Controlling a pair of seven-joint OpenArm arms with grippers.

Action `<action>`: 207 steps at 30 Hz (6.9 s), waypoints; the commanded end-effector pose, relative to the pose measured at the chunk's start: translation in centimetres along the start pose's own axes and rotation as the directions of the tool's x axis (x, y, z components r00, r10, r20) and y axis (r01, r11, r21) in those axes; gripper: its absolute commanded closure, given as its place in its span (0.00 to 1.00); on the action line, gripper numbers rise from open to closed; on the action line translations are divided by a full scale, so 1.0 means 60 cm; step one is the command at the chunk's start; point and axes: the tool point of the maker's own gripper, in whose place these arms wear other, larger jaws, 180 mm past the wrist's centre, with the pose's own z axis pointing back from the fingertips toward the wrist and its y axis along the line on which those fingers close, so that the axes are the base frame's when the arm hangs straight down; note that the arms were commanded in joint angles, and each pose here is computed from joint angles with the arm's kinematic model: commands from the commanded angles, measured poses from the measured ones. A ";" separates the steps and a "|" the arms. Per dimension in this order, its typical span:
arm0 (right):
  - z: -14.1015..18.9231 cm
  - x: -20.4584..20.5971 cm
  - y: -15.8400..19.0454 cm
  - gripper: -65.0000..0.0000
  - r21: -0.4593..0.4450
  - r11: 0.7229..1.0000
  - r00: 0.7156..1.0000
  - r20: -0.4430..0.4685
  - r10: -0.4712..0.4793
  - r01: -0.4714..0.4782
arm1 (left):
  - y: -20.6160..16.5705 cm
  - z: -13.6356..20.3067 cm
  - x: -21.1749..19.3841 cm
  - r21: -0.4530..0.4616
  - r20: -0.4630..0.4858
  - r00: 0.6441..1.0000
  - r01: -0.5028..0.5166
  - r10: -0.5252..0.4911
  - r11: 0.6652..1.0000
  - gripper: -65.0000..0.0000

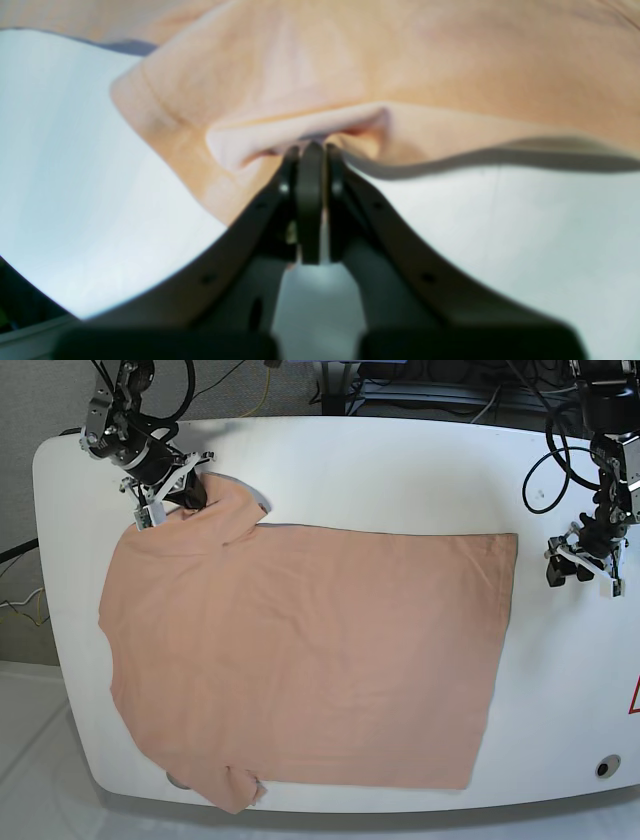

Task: Fold the T-shirt properly
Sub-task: 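Move the left gripper down and grasp the shirt's other shoulder corner, then pull both held shoulder corners away from the hem, dragging the shirt, then release the shirt and reposition both grippers over the shoulder edge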

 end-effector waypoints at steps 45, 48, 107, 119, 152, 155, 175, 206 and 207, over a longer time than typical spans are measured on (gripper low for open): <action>0.003 0.022 0.001 1.00 0.006 1.000 0.999 0.033 0.020 -0.020 | -0.216 0.037 0.007 -0.292 0.066 0.995 0.091 -0.075 0.952 1.00; 0.002 0.023 0.002 1.00 0.009 1.000 0.999 0.033 0.028 -0.028 | -0.212 0.037 0.009 -0.300 0.063 0.997 0.068 -0.051 0.951 1.00; 0.226 -0.041 -0.044 1.00 -0.218 0.976 1.000 0.007 -0.025 0.026 | -0.176 0.205 -0.112 -0.295 -0.093 0.961 0.222 -0.259 0.929 1.00; 0.241 -0.049 -0.056 1.00 -0.233 0.971 0.998 0.021 -0.051 0.054 | -0.202 0.219 -0.124 -0.321 -0.094 0.960 0.220 -0.262 0.921 1.00; 0.108 0.157 -0.101 1.00 -0.150 0.988 0.967 0.256 0.020 0.019 | -0.225 0.124 0.053 -0.297 0.108 0.967 0.255 -0.233 0.920 1.00; 0.093 0.165 -0.097 1.00 -0.134 0.991 0.967 0.253 0.024 0.010 | -0.224 0.117 0.057 -0.296 0.106 0.967 0.254 -0.233 0.921 1.00; 0.064 0.250 -0.117 1.00 -0.132 0.986 0.958 0.255 0.131 -0.100 | -0.188 0.041 0.081 -0.251 0.062 0.984 0.180 -0.170 0.951 1.00; 0.022 0.237 -0.075 0.47 -0.095 0.995 0.959 0.276 0.068 -0.043 | -0.172 0.098 -0.009 -0.232 0.003 0.979 0.198 -0.203 0.952 0.41; 0.024 0.237 -0.073 0.48 -0.092 0.995 0.957 0.281 0.067 -0.042 | -0.172 0.099 -0.011 -0.232 0.000 0.979 0.198 -0.203 0.952 0.42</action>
